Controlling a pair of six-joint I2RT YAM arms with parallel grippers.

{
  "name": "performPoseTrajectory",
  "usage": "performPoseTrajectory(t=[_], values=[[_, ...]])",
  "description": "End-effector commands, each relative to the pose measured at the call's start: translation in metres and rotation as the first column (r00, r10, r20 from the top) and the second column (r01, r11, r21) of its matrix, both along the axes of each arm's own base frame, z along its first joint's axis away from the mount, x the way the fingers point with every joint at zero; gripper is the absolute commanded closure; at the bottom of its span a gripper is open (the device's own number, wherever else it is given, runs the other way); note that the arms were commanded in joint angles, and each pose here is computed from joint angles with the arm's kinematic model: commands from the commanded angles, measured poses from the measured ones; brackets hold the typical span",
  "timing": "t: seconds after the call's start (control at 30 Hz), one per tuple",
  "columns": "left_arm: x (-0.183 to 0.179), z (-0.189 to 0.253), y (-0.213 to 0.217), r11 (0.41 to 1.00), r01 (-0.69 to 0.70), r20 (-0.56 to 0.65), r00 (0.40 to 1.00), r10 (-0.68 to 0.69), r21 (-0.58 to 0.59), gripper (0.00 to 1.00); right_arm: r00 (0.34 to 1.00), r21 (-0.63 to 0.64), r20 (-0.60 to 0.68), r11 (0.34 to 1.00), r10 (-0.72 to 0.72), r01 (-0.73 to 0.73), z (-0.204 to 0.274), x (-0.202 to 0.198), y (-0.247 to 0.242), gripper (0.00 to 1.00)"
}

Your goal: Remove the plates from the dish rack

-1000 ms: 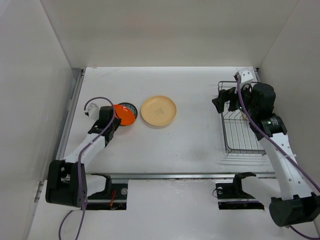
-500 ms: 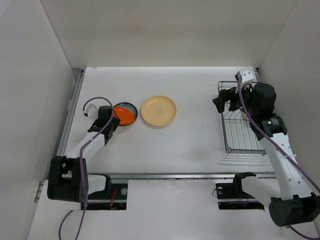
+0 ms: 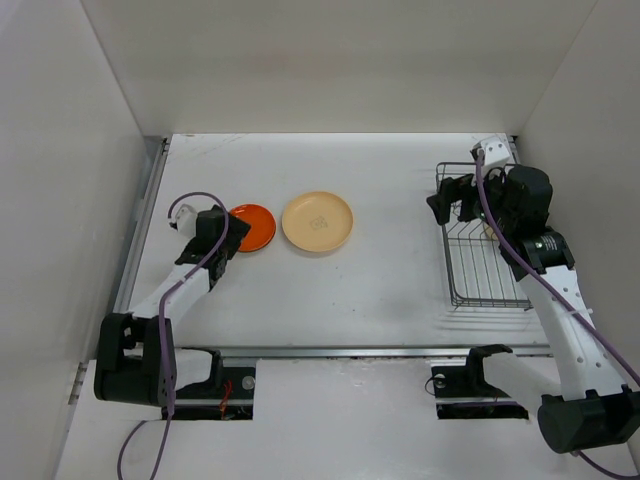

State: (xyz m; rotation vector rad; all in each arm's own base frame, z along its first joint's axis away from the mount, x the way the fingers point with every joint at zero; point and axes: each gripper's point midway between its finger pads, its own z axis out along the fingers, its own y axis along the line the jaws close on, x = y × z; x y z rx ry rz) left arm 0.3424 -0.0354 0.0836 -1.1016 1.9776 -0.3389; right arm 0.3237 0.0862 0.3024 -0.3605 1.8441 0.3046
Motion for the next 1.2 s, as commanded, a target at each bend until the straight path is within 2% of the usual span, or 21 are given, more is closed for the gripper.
performPoseTrajectory(t=[0.0, 0.1, 0.13, 0.23, 0.3, 0.33, 0.43, 0.6, 0.77, 0.9, 0.97, 1.17], values=[[0.010, 0.029, -0.005, 0.999, 0.039, 0.105, 0.994, -0.038, -0.008, 0.07, 0.992, 0.013, 0.079, 0.995, -0.100, 0.099, 0.020, 0.008, -0.017, 0.00], [0.009, 0.045, -0.013, 0.996, 0.088, 0.161, 0.983, -0.084, -0.017, 0.04, 0.957, -0.009, 0.097, 0.961, -0.273, 0.275, 0.020, 0.016, -0.049, 0.00], [0.009, 0.051, -0.018, 0.992, 0.124, 0.184, 0.976, -0.118, -0.020, 0.04, 0.917, -0.030, 0.106, 0.921, -0.384, 0.389, 0.020, 0.018, -0.073, 0.00], [0.007, 0.071, -0.027, 0.982, 0.185, 0.267, 0.948, -0.173, -0.023, 0.01, 0.838, -0.087, 0.118, 0.835, -0.533, 0.543, 0.015, 0.021, -0.110, 0.00], [0.001, 0.072, -0.038, 0.966, 0.258, 0.292, 0.925, -0.241, -0.021, 0.01, 0.761, -0.152, 0.132, 0.746, -0.635, 0.648, 0.009, 0.021, -0.138, 0.00], [0.002, 0.089, -0.045, 0.955, 0.297, 0.360, 0.892, -0.274, -0.009, 0.01, 0.738, -0.193, 0.111, 0.714, -0.666, 0.673, -0.003, 0.026, -0.149, 0.00], [-0.002, 0.108, -0.066, 0.905, 0.425, 0.448, 0.806, -0.387, 0.018, 0.01, 0.723, -0.292, 0.035, 0.685, -0.690, 0.668, -0.034, 0.032, -0.162, 0.00], [-0.013, 0.121, -0.093, 0.837, 0.546, 0.511, 0.709, -0.486, 0.037, 0.01, 0.693, -0.345, -0.010, 0.653, -0.720, 0.674, -0.053, 0.038, -0.183, 0.00], [-0.019, 0.125, -0.095, 0.826, 0.562, 0.536, 0.683, -0.496, 0.048, 0.03, 0.652, -0.381, -0.040, 0.615, -0.757, 0.691, -0.068, 0.038, -0.205, 0.00], [-0.022, 0.134, -0.098, 0.820, 0.569, 0.559, 0.661, -0.500, 0.061, 0.03, 0.649, -0.394, -0.074, 0.620, -0.757, 0.679, -0.082, 0.041, -0.210, 0.01], [-0.027, 0.143, -0.102, 0.810, 0.582, 0.579, 0.637, -0.509, 0.072, 0.03, 0.657, -0.401, -0.097, 0.633, -0.748, 0.662, -0.091, 0.044, -0.208, 0.05], [-0.028, 0.142, -0.100, 0.815, 0.575, 0.580, 0.640, -0.504, 0.074, 0.03, 0.666, -0.428, -0.140, 0.652, -0.732, 0.626, -0.107, 0.053, -0.206, 0.20]])
